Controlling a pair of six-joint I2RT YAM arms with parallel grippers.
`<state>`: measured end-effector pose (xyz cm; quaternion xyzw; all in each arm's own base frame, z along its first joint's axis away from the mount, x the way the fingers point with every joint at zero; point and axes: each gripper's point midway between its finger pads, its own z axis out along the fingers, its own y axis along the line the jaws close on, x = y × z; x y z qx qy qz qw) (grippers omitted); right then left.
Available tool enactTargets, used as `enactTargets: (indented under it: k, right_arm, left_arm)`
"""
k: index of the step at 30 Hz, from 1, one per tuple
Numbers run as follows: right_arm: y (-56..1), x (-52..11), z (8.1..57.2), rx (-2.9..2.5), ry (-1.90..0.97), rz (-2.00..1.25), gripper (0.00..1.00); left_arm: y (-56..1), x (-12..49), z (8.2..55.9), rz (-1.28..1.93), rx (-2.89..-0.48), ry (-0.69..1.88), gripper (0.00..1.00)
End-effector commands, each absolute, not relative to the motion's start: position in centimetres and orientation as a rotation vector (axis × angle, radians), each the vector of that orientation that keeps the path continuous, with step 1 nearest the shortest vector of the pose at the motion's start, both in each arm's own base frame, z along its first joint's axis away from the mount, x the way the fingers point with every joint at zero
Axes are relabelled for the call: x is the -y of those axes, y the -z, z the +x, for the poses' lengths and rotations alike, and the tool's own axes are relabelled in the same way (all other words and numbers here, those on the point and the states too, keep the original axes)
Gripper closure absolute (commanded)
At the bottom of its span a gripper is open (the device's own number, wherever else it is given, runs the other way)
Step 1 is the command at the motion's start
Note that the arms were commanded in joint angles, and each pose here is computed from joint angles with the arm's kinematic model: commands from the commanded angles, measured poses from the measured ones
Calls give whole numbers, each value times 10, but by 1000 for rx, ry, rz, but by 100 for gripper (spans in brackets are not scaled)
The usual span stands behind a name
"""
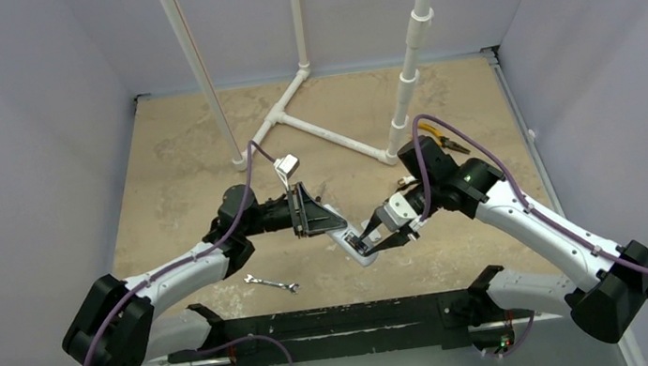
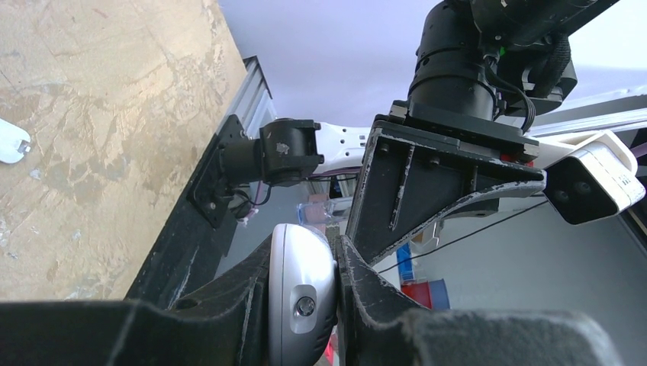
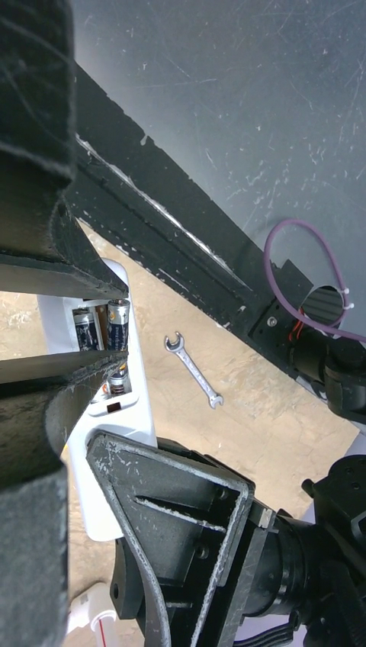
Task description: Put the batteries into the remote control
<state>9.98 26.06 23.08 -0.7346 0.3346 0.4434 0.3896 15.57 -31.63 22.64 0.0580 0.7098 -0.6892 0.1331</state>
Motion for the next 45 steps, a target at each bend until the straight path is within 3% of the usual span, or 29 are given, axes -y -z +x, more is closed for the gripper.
enactTargets:
  k: [1,24,45]
  right_arm:
    - [-235,-265,111,-848,-1079,-1854,72]
    - [-243,-254,105,-857,-998,-1837,63]
    - [-243,-261,95,-800,-1138,-1838,67]
  left_arm:
    - [-257,320,156,250,-1938,2045,100]
    - [-258,324,158,262,-1937,2064,100]
    - [-258,324,159,264,-1940,2067,100]
